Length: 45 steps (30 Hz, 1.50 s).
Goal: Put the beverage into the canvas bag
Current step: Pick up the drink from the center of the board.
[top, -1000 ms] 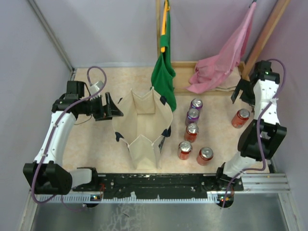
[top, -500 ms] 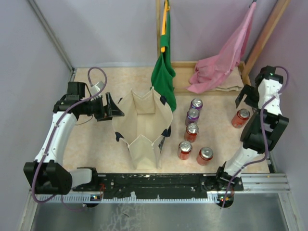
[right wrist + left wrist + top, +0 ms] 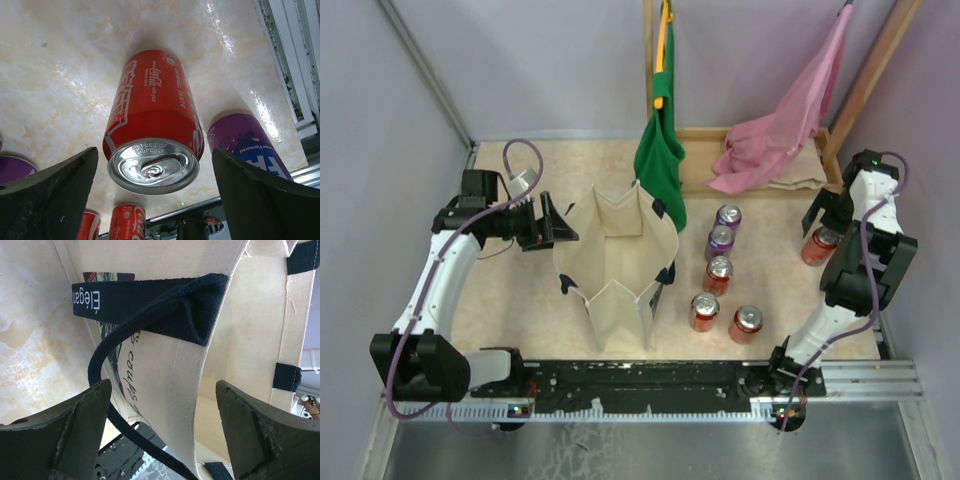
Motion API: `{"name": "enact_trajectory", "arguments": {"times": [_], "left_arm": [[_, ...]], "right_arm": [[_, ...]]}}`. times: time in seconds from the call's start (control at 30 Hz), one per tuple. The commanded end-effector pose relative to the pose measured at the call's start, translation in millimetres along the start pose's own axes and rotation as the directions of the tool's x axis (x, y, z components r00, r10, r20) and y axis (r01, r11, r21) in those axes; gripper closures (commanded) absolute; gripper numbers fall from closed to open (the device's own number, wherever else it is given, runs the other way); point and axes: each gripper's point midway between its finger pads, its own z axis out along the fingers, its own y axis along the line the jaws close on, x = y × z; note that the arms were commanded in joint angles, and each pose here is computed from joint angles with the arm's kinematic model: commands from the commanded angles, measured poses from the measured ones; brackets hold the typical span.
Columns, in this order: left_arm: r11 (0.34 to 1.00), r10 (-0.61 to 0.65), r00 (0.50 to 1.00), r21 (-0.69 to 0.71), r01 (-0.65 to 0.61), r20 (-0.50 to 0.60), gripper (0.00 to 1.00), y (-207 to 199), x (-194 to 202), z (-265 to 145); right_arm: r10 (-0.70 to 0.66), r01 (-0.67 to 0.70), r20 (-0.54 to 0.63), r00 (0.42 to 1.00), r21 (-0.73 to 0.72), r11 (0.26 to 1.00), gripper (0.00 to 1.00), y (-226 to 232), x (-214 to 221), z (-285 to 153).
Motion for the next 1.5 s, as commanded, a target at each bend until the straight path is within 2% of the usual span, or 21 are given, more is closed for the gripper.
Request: {"name": "enact_trajectory", "arguments": {"times": [0.0,0.33,0.63,0.73,1.13,1.47], "left_arm": [[1.000,0.012,1.000,0.019,-0.012,0.004,0.10,-3,-1,2],[1.000,0.012,1.000,0.014,-0.012,0.002,0.11,-1,0,2],[1.000,0.011,1.000,0.012,-0.011,0.001,0.11,-1,2,2],[1.000,0.014,1.000,0.013,-0.014,0.001,0.11,-1,3,1],[1.000,0.025,1.000,0.014,-0.025,0.005,0.11,-3,-1,1],[0.999,0.038,0.999,0.011,-0.038,0.004,0.11,-4,-6,2]], "right_arm": [[-0.009,0.009,0.042,0.999,-0.003,1.000,0.05,-1,-12,0],[-0.004,0.004,0.050,0.999,0.005,1.000,0.35,-3,-12,4],[0.001,0.000,0.054,0.999,-0.019,1.000,0.87,1,-10,0],[0.002,0.002,0.074,0.997,-0.057,0.998,0.98,7,-13,-12],[0.008,0.048,0.219,0.976,-0.248,0.968,1.00,47,-29,-98],[-0.052,0.157,0.282,0.958,-0.365,0.918,1.00,93,14,-169]]}}
